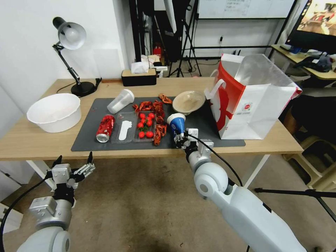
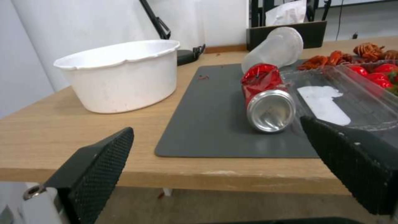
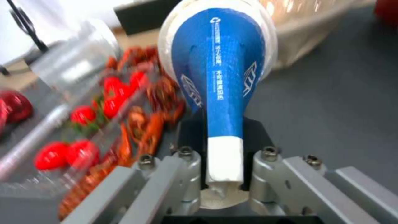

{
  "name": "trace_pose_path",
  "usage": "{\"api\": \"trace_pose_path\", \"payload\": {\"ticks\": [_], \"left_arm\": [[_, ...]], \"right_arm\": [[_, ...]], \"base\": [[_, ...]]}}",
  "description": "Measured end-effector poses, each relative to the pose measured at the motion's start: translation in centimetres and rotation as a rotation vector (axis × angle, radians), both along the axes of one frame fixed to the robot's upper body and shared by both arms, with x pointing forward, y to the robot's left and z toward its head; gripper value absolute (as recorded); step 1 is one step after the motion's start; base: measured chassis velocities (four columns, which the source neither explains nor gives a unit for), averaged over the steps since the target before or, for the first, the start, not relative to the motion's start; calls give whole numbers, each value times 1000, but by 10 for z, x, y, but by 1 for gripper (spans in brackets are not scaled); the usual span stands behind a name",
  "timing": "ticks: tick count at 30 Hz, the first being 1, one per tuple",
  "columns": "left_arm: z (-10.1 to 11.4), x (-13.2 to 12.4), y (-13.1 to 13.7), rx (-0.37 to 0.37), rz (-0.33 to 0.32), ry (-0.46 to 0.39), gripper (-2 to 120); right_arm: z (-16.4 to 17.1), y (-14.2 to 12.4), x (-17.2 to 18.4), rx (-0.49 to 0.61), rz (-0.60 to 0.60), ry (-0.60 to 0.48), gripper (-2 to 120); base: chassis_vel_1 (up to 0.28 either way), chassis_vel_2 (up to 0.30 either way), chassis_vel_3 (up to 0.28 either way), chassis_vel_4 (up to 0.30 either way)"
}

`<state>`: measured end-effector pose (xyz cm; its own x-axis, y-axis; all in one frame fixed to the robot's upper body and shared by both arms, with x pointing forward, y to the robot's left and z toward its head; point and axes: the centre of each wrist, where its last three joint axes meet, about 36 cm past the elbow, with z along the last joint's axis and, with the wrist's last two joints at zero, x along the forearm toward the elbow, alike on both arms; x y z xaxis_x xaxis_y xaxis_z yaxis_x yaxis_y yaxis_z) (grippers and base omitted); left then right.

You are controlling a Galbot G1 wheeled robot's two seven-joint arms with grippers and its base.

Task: Pick up the trash from the table and place it into the takeout bag.

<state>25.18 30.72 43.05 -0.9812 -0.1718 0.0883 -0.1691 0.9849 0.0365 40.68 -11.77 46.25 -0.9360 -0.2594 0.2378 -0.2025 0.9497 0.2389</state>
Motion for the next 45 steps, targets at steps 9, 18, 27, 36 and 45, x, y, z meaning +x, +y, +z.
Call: {"api": "trace_pose_path", "payload": {"ticks": [9,18,27,36,45], "left_arm": [[-1,0,-4,-3,-9,1,100],[-1,1,-10,-3,-18,-1,100],[0,0,-11,-2,-23,-4,100],[0,0,-11,0,-24,-8,100],[0,0,-9,4,-23,-7,100]], "right_arm": [[70,-43,-13,91,25,-252,3],[160,-104,10,86,-60,-516,3],[203,-149,50,-20,-345,-464,3],[191,-161,74,-87,-488,-296,6],[190,-159,81,-97,-505,-244,41]], "base": [[0,0,0,0],[0,0,0,0],[0,0,0,0],[0,0,0,0],[0,0,0,0]]}}
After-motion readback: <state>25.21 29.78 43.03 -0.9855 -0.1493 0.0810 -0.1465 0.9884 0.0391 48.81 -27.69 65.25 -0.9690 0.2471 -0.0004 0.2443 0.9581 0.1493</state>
